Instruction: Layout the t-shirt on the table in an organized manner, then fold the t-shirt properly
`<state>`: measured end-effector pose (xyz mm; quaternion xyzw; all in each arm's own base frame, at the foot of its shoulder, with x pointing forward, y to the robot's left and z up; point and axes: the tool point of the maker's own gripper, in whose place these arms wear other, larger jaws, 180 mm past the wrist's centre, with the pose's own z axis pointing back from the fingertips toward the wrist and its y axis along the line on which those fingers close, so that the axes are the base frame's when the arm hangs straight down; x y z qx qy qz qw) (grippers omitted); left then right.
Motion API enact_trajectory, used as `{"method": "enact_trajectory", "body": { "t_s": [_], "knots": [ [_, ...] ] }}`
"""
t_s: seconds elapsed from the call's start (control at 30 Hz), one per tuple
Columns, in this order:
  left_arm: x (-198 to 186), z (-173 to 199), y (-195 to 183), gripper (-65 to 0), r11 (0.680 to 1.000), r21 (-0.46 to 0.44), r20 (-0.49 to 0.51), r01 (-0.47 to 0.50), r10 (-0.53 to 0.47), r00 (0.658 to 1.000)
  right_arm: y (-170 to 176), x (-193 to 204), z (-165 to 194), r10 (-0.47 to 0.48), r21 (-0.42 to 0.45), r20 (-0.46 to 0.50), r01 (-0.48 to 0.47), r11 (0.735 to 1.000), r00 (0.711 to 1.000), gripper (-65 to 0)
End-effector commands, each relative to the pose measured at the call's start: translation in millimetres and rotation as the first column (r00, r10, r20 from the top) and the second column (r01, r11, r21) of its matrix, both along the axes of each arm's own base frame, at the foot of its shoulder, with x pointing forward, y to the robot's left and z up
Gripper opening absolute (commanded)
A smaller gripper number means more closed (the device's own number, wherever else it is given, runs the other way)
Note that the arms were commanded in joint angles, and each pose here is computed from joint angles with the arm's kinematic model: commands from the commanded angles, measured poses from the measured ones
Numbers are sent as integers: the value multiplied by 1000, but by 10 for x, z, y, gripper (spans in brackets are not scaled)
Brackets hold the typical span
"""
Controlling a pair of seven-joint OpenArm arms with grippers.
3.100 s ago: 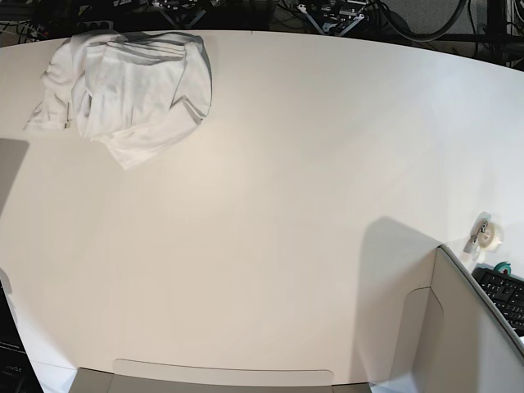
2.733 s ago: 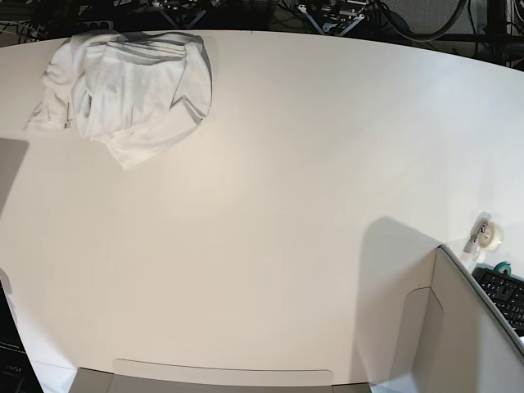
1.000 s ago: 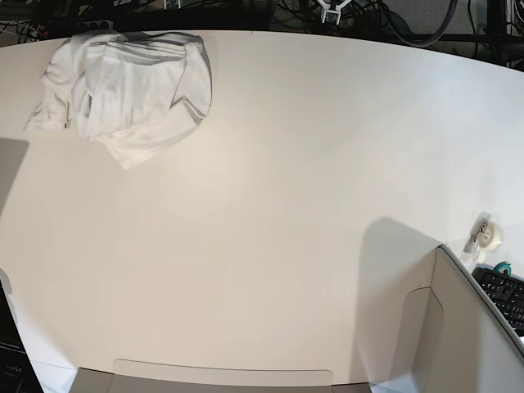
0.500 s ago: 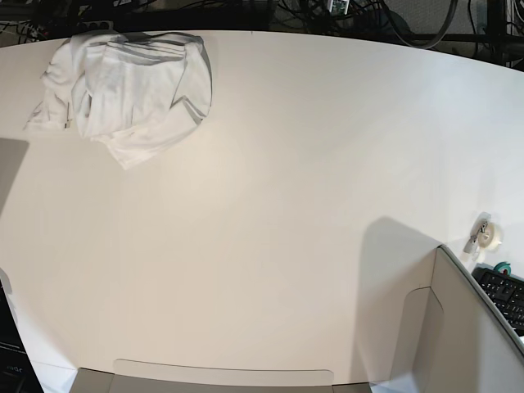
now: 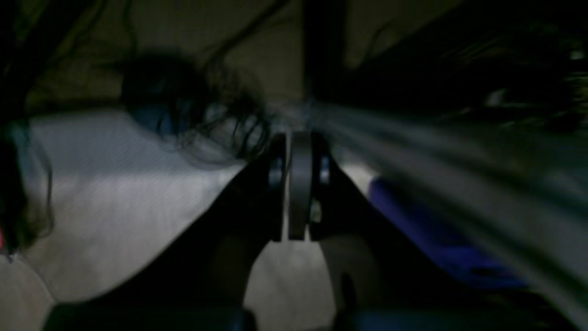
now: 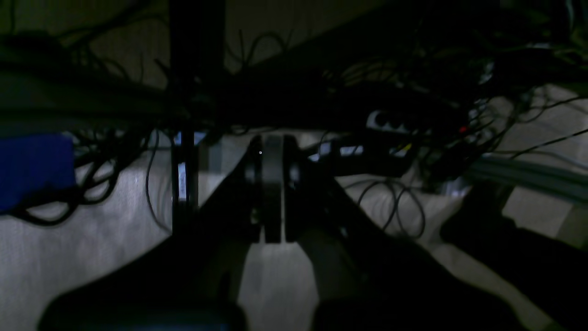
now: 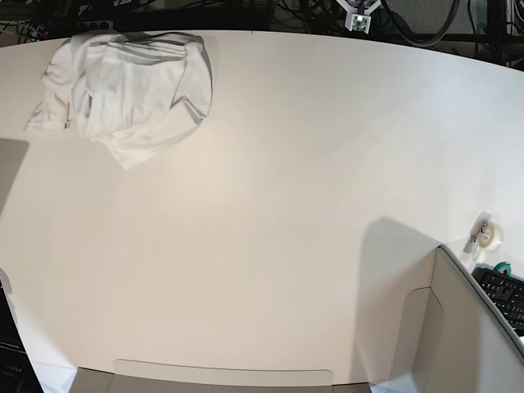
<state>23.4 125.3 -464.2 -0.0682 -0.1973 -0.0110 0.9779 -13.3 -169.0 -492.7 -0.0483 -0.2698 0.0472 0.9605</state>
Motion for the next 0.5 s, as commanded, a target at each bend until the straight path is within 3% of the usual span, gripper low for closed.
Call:
{"method": "enact_trajectory", "body": {
  "t_s": [0.0,0.17,0.47],
  "knots": [
    [-31,108,-31,-648,999,-31,3,43,-42,999,-2,-14,88,6,0,20,-6,1000,1000,-650],
    [-21,405,-200,-647,976,-154,38,156,-152,988,33,150,280,14,4,81,-14,1000,997,-650],
    [230,714,-236,-646,955,-152,144,253,-232,962,130,465,765,101,-41,208,-94,995,973,-650]
  ]
}}
